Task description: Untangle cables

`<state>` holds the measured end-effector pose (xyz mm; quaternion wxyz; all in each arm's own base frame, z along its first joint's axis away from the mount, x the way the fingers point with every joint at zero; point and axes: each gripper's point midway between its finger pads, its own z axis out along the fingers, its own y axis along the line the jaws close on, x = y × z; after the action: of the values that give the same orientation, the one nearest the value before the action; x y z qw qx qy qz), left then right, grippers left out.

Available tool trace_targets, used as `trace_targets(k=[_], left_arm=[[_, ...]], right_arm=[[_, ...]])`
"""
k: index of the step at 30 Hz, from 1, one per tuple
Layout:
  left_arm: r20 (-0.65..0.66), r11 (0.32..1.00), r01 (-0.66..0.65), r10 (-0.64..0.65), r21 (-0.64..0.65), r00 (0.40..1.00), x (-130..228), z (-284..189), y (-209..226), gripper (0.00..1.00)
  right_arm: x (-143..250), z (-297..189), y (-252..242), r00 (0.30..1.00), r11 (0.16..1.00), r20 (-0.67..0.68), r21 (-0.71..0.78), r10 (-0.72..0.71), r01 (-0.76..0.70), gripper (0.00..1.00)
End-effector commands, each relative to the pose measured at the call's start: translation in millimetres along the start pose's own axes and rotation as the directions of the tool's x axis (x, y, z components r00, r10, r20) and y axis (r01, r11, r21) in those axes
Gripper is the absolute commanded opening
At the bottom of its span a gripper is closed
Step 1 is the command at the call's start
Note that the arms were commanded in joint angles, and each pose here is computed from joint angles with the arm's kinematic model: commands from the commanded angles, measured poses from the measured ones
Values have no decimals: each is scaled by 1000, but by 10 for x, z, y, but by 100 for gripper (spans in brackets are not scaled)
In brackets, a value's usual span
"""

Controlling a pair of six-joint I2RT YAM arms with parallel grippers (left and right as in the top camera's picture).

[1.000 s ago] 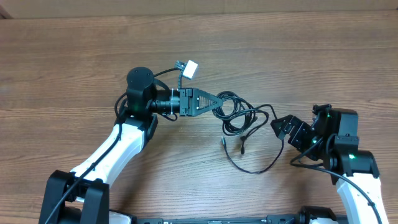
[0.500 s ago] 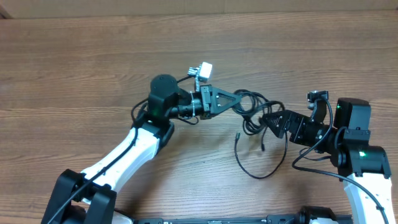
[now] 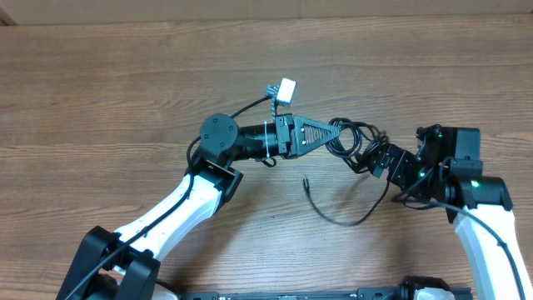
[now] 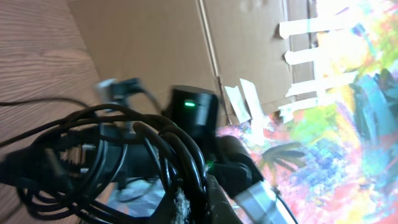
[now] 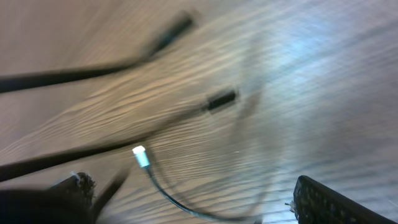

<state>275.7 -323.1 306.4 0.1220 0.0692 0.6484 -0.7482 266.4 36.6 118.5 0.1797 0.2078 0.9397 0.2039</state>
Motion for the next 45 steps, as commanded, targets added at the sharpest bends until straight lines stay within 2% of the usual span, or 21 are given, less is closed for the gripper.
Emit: trace_targets(k=[1,4,7,11,18,22,25,29,32,36,42,44,45], left_arm=[[-1,999,-1,1,44,1000,-85,-104,-206,4],[3,997,-17,17,71,1000,-175,-271,-325,4],[71,993,-53,46,102,996,-388,-542,-482,4],[140,997,-66,58,48,988,-657,-1001,-452,4],[104,994,-111,112,-22,988,-659,-1219,-337,4],[93,996,-77,82,-54,992,-667,-1227,-200,4],[189,995,4,14,-96,982,-865,-1411,-23,4],[381,987,12,50,-161,923,-1226,-2010,75,4],[433,979,32,59,-200,899,-1295,-2325,156,4],[389,964,50,57,-260,920,-1175,-2417,412,4],[359,925,133,4,-356,933,-978,-2222,901,4],[336,889,122,37,-442,941,-886,-2130,1126,4],[294,842,84,91,-532,952,-801,-2056,1319,4]], right_arm=[[-74,108,-406,993,970,34,212,114,-119,100],[-56,183,-531,987,949,24,272,157,-158,100],[-50,198,-549,986,946,20,280,163,-162,100],[-45,171,-632,985,930,34,324,172,-174,100],[-8,118,-768,963,880,79,392,257,-267,100],[2,109,-785,962,875,82,401,262,-273,100],[20,26,-948,963,831,109,486,248,-269,100],[33,14,-968,961,824,111,497,252,-273,100],[34,19,-960,961,826,109,492,254,-274,100],[33,99,-806,966,873,67,415,251,-256,100],[50,234,-362,995,983,-70,175,74,-61,100],[87,254,-145,993,999,-112,44,-24,29,100],[111,252,-26,989,997,-127,-30,-74,71,100]])
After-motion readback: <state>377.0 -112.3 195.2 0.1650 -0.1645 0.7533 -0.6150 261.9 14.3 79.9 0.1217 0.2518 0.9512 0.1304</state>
